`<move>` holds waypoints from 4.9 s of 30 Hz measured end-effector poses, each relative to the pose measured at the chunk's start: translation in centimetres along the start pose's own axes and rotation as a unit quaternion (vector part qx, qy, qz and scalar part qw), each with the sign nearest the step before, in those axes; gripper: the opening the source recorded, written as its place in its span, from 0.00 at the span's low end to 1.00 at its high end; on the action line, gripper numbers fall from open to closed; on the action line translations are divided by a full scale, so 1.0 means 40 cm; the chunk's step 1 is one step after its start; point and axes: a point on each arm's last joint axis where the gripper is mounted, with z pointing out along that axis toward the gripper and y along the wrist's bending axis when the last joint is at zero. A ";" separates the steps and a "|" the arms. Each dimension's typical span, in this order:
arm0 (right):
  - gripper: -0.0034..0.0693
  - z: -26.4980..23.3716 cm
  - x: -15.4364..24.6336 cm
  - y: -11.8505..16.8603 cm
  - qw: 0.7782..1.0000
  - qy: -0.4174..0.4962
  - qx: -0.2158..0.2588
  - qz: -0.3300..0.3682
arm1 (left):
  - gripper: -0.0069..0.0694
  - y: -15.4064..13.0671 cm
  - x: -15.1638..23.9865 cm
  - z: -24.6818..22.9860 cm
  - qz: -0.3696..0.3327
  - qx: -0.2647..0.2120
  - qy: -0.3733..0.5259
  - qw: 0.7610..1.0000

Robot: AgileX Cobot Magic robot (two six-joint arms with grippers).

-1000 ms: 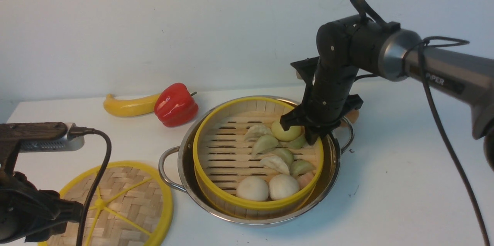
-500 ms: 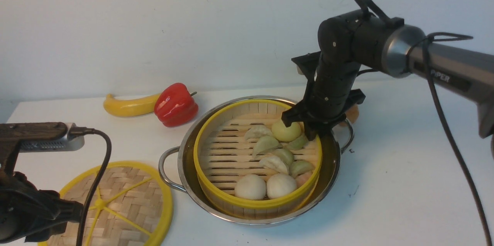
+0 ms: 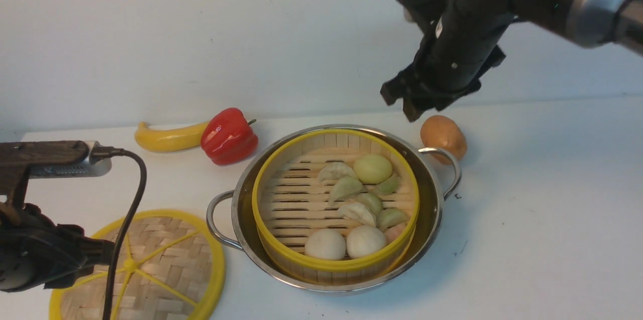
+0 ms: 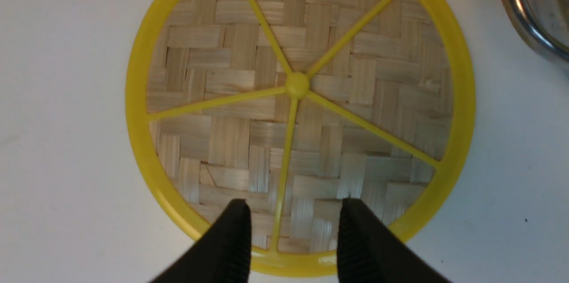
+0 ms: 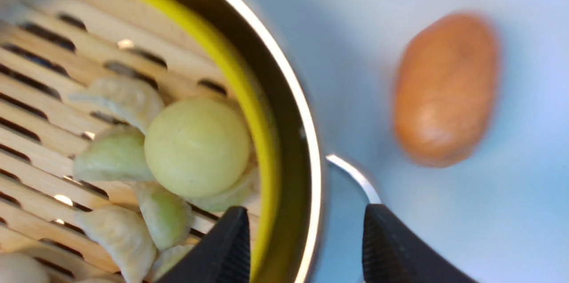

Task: Place the steamer in the pot on the white table, and put the lid on the steamer.
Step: 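Place the bamboo steamer basket of food into the steel pot with the right gripper, then grasp the bamboo steamer lid lying on the table by its centre knob, then place the yellow bamboo steamer lid onto the steamer in the pot with the left gripper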

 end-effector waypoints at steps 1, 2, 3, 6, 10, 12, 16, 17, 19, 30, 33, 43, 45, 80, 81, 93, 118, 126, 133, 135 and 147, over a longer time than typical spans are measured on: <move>0.53 -0.044 -0.002 -0.010 1.000 -0.018 0.004 0.001 | 0.43 0.000 -0.005 0.013 0.000 0.000 0.000 1.000; 0.53 -0.102 -0.002 -0.025 0.999 -0.042 0.007 0.006 | 0.43 0.000 -0.010 0.028 -0.001 0.000 0.002 1.000; 0.53 -0.132 -0.001 -0.036 0.998 -0.055 0.009 0.010 | 0.43 0.000 -0.013 0.041 -0.002 -0.001 0.006 1.000; 0.53 -0.327 0.026 -0.095 0.990 -0.137 0.024 0.035 | 0.45 0.001 -0.025 0.105 -0.002 -0.002 0.029 1.000; 0.53 -0.493 0.086 -0.133 0.976 -0.207 0.036 0.056 | 0.49 0.002 -0.044 0.156 -0.003 -0.002 0.052 0.999; 0.53 -0.568 0.135 -0.140 0.969 -0.235 0.039 0.060 | 0.53 0.002 -0.059 0.182 -0.003 -0.003 0.063 0.998; 0.53 -0.659 0.268 -0.127 0.964 -0.257 0.036 0.056 | 0.61 0.001 -0.094 0.223 -0.003 -0.003 0.069 0.998; 0.53 -0.662 0.297 -0.123 0.965 -0.253 0.035 0.056 | 0.62 0.001 -0.099 0.229 -0.003 -0.003 0.070 0.998; 0.53 -0.658 0.343 -0.120 0.968 -0.244 0.036 0.054 | 0.62 0.002 -0.105 0.241 -0.004 -0.003 0.070 0.998; 0.53 -0.591 0.594 -0.105 0.977 -0.190 0.045 0.085 | 0.59 0.002 -0.091 0.305 -0.006 -0.003 0.108 0.994; 0.53 -0.594 0.626 -0.103 0.976 -0.196 0.046 0.087 | 0.58 0.001 -0.085 0.322 -0.011 -0.001 0.119 0.993; 0.53 -0.618 0.660 -0.100 0.970 -0.220 0.046 0.089 | 0.37 0.001 -0.088 0.349 -0.015 0.000 0.119 0.993; 0.53 -0.618 0.660 -0.100 0.970 -0.220 0.046 0.089 | 0.28 0.001 -0.089 0.349 -0.016 0.001 0.116 0.993; 0.53 -0.617 0.660 -0.100 0.971 -0.219 0.046 0.088 | 0.25 -0.054 -0.240 -0.055 0.017 0.025 0.042 0.999; 0.53 -0.617 0.660 -0.100 0.971 -0.219 0.046 0.088 | 0.25 -0.086 -0.261 -0.054 0.032 0.040 0.041 0.998; 0.53 -0.617 0.660 -0.100 0.971 -0.219 0.046 0.089 | 0.25 -0.398 -0.375 0.064 0.162 0.114 0.041 0.979; 0.53 -0.617 0.660 -0.100 0.970 -0.219 0.043 0.100 | 0.25 -0.601 -0.331 0.227 0.251 0.140 0.042 0.957; 0.53 -0.617 0.660 -0.100 0.970 -0.219 0.043 0.100 | 0.25 -0.607 -0.324 0.236 0.262 0.139 0.047 0.954; 0.53 -0.617 0.660 -0.100 0.970 -0.219 0.043 0.100 | 0.25 -0.607 -0.322 0.240 0.282 0.138 0.049 0.948; 0.53 -0.617 0.660 -0.100 0.970 -0.219 0.043 0.100 | 0.25 -0.607 -0.322 0.240 0.283 0.138 0.048 0.948; 0.53 -0.617 0.660 -0.100 0.970 -0.219 0.043 0.100 | 0.25 -0.615 -0.313 0.273 0.297 0.139 0.060 0.943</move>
